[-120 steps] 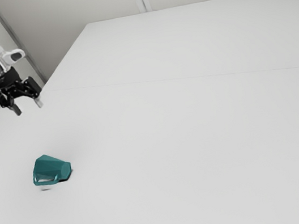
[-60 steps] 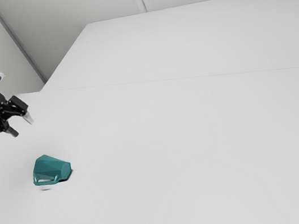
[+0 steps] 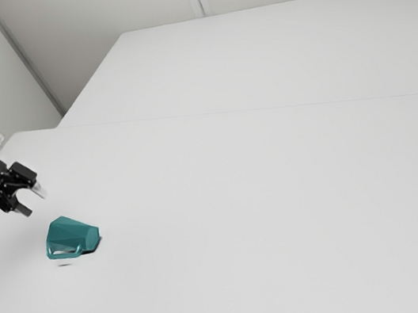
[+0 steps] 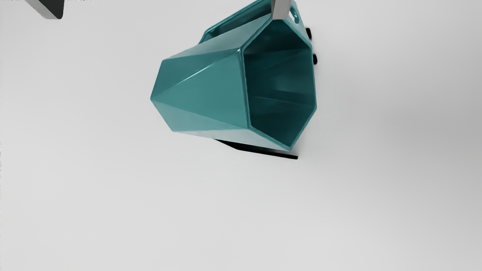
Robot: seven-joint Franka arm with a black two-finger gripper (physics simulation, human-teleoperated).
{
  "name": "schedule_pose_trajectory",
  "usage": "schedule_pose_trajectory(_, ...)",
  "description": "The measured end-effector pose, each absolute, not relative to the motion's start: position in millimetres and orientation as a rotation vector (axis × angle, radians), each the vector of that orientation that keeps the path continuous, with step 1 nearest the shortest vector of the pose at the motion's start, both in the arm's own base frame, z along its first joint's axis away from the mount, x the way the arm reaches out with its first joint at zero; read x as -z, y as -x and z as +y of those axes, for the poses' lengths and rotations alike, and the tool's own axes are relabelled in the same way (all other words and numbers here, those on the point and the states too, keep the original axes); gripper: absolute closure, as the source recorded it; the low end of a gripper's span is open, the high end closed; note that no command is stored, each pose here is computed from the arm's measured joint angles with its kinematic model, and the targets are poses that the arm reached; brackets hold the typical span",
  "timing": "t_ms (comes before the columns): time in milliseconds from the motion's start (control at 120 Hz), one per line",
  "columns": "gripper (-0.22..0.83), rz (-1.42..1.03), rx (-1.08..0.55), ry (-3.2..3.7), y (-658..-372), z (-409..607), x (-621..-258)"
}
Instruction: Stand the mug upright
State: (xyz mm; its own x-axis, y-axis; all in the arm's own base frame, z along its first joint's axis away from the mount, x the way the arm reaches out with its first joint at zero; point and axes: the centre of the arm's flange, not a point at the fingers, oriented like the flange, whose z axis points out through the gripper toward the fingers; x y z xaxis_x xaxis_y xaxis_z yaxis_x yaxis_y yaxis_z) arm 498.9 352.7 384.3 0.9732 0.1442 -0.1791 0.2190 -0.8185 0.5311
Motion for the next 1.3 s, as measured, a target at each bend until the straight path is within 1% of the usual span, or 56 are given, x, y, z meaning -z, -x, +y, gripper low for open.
schedule_pose_trajectory(200, 0.0, 0.201, 0.142, -2.497, -494.4, 356.6, -365.1)
schedule_pose_trajectory(417, 0.0, 0.173, 0.117, -2.444, -473.3, 366.2, -344.4)
schedule_pose_trajectory(575, 0.0, 0.137, 0.115, -2.423, -469.8, 365.1, -328.8)
schedule_pose_trajectory(692, 0.0, 0.11, 0.091, -2.412, -470.8, 365.3, -325.1)
schedule_pose_trajectory(817, 0.0, 0.108, 0.05, -2.394, -462.6, 376.2, -323.2)
schedule_pose_trajectory(992, 0.0, 0.079, 0.027, -2.376, -462.9, 376.6, -315.6)
schedule_pose_trajectory(1300, 0.0, 0.008, -0.007, -2.336, -475.6, 359.1, -305.0)
